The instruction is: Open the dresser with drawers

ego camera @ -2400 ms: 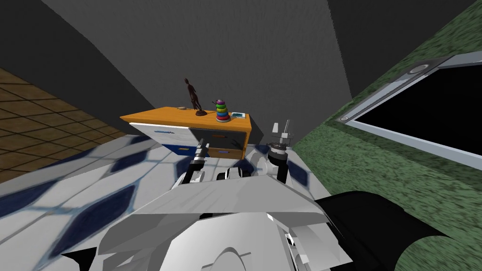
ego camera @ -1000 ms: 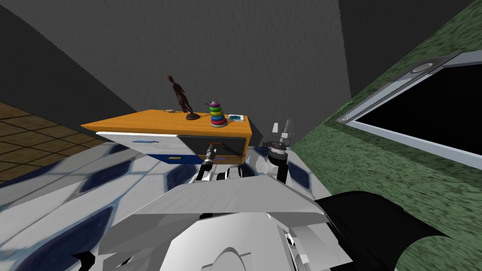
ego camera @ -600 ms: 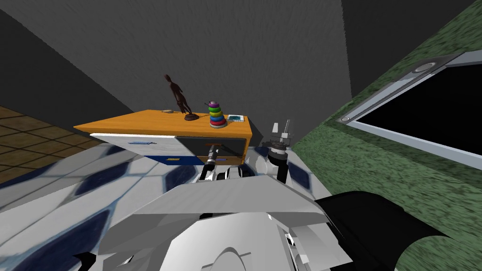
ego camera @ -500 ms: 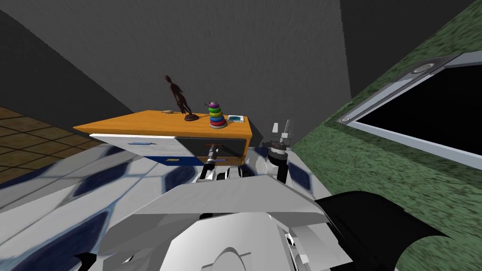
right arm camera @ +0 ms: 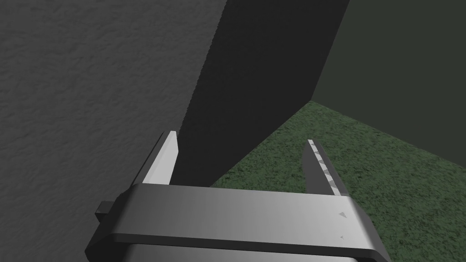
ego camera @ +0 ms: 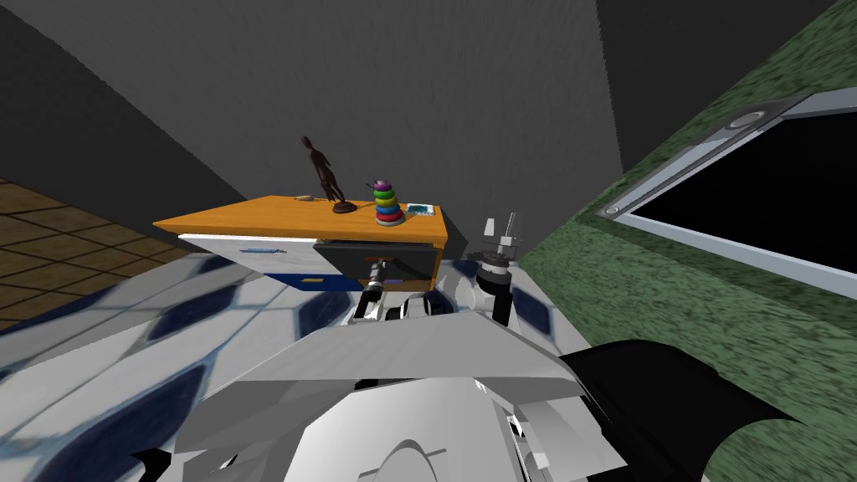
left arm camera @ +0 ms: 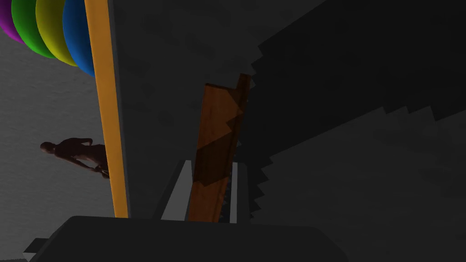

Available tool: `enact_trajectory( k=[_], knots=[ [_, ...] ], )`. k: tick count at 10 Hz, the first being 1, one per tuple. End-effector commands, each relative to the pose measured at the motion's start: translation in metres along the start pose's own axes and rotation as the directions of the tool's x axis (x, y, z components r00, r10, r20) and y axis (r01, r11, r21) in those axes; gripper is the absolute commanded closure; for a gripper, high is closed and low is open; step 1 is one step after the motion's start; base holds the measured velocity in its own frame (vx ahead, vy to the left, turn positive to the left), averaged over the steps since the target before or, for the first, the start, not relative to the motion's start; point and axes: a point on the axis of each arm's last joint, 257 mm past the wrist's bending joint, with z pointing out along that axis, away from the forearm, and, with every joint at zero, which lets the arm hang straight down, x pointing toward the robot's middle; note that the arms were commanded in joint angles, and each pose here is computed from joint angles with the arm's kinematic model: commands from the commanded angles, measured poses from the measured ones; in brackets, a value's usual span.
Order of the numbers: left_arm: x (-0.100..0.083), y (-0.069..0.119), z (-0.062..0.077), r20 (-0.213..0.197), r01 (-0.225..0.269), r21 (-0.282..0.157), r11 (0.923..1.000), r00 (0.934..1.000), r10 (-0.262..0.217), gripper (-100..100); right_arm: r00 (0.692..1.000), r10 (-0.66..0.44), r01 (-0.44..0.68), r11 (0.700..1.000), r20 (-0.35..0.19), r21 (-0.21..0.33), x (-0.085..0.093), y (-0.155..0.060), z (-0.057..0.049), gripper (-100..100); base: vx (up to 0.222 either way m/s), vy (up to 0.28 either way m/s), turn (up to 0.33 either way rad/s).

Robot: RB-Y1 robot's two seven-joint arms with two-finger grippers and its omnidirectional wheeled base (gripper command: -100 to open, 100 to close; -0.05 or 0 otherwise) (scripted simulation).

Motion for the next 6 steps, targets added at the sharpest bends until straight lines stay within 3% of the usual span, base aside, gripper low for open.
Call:
enact_trajectory(
  k=[1,6],
  knots=[
    [0.0014,0.0032,-0.0054,-0.003,0.003,-0.016,0.9999,1.0000,-0.003,100,1.000,0.000,0.000,1.000,0.000,0.000,0.0000,0.0000,0.0000,0,-0.212,-0.005,0.021],
    [0.0018,0.0092,-0.0132,-0.007,0.004,-0.035,0.9994,1.0000,-0.004,100,1.000,0.000,0.000,1.000,0.000,0.000,0.0000,0.0000,0.0000,0,-0.160,0.019,0.012]
  ],
)
